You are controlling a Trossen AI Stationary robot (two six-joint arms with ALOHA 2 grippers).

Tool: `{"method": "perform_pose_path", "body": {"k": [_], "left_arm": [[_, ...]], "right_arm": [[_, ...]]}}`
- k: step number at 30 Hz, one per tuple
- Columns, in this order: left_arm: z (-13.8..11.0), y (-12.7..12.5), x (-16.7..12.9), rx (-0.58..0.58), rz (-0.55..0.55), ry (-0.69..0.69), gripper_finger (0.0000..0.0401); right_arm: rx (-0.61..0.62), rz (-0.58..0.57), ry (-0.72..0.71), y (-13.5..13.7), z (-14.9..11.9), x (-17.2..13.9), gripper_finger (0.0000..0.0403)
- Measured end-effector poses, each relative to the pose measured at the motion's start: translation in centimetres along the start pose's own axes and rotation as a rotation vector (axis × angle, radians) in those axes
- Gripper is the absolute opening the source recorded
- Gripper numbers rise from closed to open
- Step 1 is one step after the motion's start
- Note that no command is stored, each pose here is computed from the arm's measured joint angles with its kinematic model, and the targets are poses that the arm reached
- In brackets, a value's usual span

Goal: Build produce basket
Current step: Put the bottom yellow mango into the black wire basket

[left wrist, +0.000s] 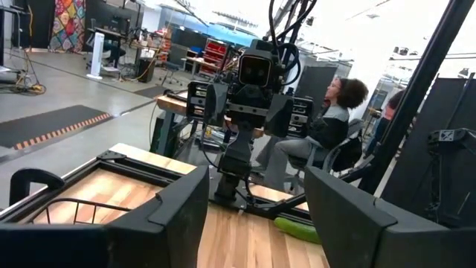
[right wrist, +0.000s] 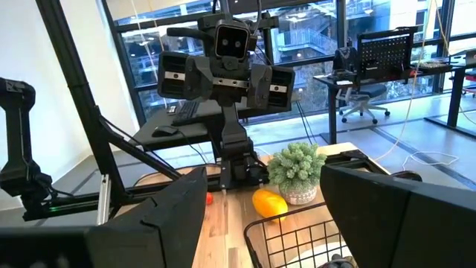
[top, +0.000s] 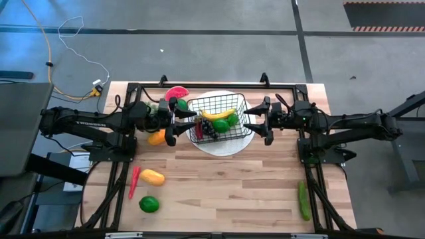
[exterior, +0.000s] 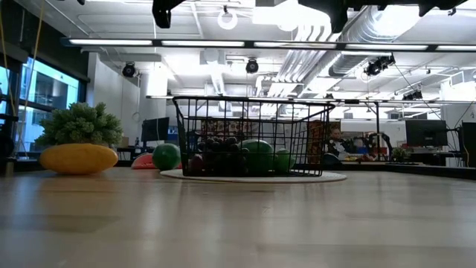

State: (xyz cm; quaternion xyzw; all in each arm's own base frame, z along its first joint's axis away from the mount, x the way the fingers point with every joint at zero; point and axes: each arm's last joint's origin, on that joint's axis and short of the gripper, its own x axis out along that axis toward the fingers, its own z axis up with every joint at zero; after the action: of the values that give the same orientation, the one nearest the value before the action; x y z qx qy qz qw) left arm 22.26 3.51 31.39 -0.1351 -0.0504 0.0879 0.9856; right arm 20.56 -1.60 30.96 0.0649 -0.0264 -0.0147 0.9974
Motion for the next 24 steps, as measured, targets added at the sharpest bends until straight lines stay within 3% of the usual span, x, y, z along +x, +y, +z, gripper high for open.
{"method": "perform_pose_path", "body": {"k": [10, 21, 24], "left_arm": [[0.1, 0.2, 0.0, -0.030, 0.029, -0.007, 0.0225], [1.7, 0.3, 0.2, -0.050, 0.023, -0.007, 0.0327], [2.3, -0.5, 0.2, -0.052, -0.025, -0.013, 0.0349]], "right_arm": [[0.025, 0.000, 0.000, 0.0, 0.0, 0.0, 0.0245], [0.023, 0.000, -0.001, 0.0, 0.0, 0.0, 0.0245], [0.024, -0.012, -0.002, 0.0, 0.0, 0.0, 0.0245]]}}
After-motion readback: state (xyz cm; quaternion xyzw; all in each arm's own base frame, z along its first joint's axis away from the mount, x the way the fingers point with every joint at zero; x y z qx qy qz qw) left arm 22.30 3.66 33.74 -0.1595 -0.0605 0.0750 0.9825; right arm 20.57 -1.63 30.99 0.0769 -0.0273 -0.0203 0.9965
